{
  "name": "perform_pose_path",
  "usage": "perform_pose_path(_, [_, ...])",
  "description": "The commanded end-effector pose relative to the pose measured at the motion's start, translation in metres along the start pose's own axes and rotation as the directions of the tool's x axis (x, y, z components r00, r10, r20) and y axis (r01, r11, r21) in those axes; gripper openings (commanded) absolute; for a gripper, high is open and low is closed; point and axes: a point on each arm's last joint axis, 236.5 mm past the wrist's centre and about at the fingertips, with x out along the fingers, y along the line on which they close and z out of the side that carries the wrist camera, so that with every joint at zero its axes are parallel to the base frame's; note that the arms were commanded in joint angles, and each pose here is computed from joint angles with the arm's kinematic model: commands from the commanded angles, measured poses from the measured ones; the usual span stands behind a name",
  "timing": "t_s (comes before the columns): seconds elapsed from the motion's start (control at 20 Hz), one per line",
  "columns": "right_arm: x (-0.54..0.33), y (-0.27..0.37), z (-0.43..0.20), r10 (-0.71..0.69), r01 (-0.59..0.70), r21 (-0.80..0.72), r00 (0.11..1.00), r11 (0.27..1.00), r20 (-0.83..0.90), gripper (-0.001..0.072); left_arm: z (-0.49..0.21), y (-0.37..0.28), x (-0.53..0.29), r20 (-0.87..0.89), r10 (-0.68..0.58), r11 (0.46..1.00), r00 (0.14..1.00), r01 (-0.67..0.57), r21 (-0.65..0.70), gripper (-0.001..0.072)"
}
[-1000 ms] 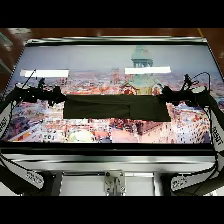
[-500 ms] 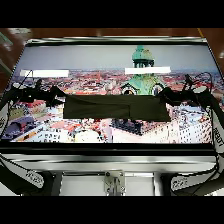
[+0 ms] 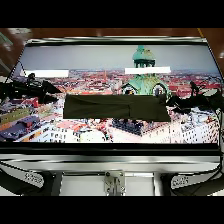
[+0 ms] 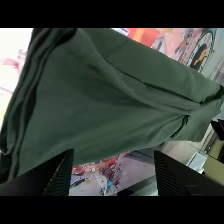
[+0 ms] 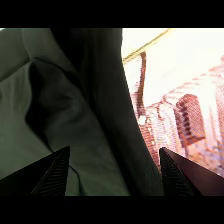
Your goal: Fold the shirts.
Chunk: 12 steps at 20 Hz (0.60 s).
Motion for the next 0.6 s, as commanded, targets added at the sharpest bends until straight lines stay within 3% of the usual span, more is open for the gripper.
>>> perform_pose_path(0.0, [0.02,0.01,-0.015,0.108,-0.103,0.076,0.991,0.992,-0.073,0.0673,-0.015,-0.028,-0.003,-0.024,-0.005,0.998,1.0,0.006,0.068,0.0595])
perform_pose_path(0.25, [0.039,0.021,-0.013,0.208,-0.194,0.171,0.976,0.966,-0.068,0.0671,-0.034,-0.063,0.008,-0.052,-0.016,0.989,0.999,0.023,0.148,0.0595])
perform_pose_path(0.3, [0.039,0.025,-0.011,0.231,-0.216,0.184,0.971,0.959,-0.063,0.0592,-0.037,-0.07,0.012,-0.062,-0.026,0.987,0.998,0.035,0.158,0.0595])
perform_pose_path(0.4, [0.037,0.032,-0.009,0.255,-0.243,0.173,0.965,0.954,-0.052,0.0196,-0.044,-0.08,0.02,-0.082,-0.041,0.98,0.996,0.056,0.189,0.0595])
perform_pose_path(0.45, [0.033,0.038,-0.009,0.275,-0.265,0.145,0.96,0.953,-0.054,0.0062,-0.047,-0.089,0.024,-0.091,-0.064,0.971,0.994,0.083,0.226,0.0594])
perform_pose_path(0.55, [0.018,0.051,-0.008,0.3,-0.298,0.053,0.953,0.953,-0.047,0.0062,-0.052,-0.111,0.035,-0.097,-0.114,0.948,0.989,0.138,0.287,0.0574])
